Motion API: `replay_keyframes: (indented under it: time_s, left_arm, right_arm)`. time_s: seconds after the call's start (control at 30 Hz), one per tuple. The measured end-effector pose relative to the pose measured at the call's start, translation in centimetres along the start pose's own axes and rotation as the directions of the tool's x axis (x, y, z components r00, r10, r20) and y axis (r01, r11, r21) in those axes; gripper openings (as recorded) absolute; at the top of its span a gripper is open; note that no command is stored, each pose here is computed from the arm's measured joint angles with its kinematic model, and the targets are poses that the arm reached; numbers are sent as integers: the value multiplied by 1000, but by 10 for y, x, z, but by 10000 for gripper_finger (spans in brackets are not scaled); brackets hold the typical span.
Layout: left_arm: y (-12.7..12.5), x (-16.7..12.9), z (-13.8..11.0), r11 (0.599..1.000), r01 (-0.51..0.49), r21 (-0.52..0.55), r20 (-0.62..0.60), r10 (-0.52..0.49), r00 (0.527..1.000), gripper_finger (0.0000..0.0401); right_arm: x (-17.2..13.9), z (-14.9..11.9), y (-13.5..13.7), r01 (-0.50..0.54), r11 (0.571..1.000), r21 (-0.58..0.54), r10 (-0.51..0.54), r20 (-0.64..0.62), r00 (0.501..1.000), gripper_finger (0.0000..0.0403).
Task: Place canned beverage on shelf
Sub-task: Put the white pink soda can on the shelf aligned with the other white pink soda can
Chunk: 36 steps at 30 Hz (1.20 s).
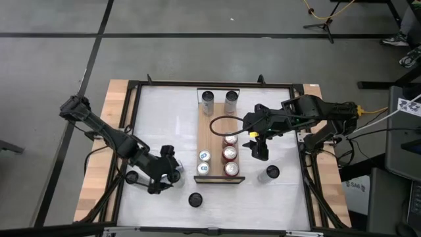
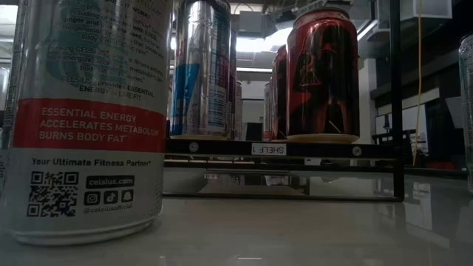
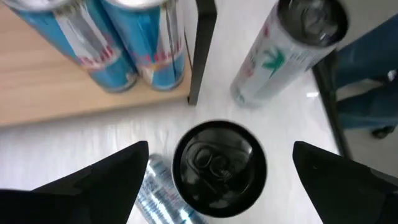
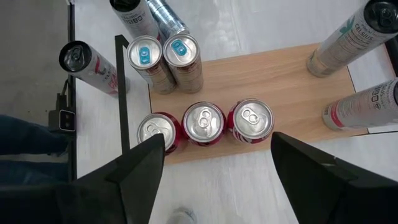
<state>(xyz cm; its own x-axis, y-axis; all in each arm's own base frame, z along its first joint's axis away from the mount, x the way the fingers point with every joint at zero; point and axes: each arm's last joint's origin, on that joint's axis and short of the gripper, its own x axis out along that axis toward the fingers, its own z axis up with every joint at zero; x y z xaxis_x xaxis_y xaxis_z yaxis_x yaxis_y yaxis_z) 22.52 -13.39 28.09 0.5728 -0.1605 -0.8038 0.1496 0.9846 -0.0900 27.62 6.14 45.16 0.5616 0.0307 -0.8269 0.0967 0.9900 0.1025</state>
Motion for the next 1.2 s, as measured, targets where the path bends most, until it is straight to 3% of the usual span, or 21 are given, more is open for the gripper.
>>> replay_keyframes:
  time_s: [0.27, 0.93, 1.2]
  left_arm:
    - [-2, 15, -3, 1000, -26, 13, -65, 27, 998, 392]
    - [-1, 19, -6, 999, -38, 15, -78, 39, 996, 392]
    - [-4, 37, -8, 998, -55, 28, -132, 58, 990, 392]
  right_arm:
    - [0, 0, 0, 0, 1000, 0, 0, 1, 1000, 287]
    - [0, 0, 0, 0, 1000, 0, 0, 0, 1000, 287]
    - [0, 0, 0, -1, 1000, 0, 1, 2, 1000, 287]
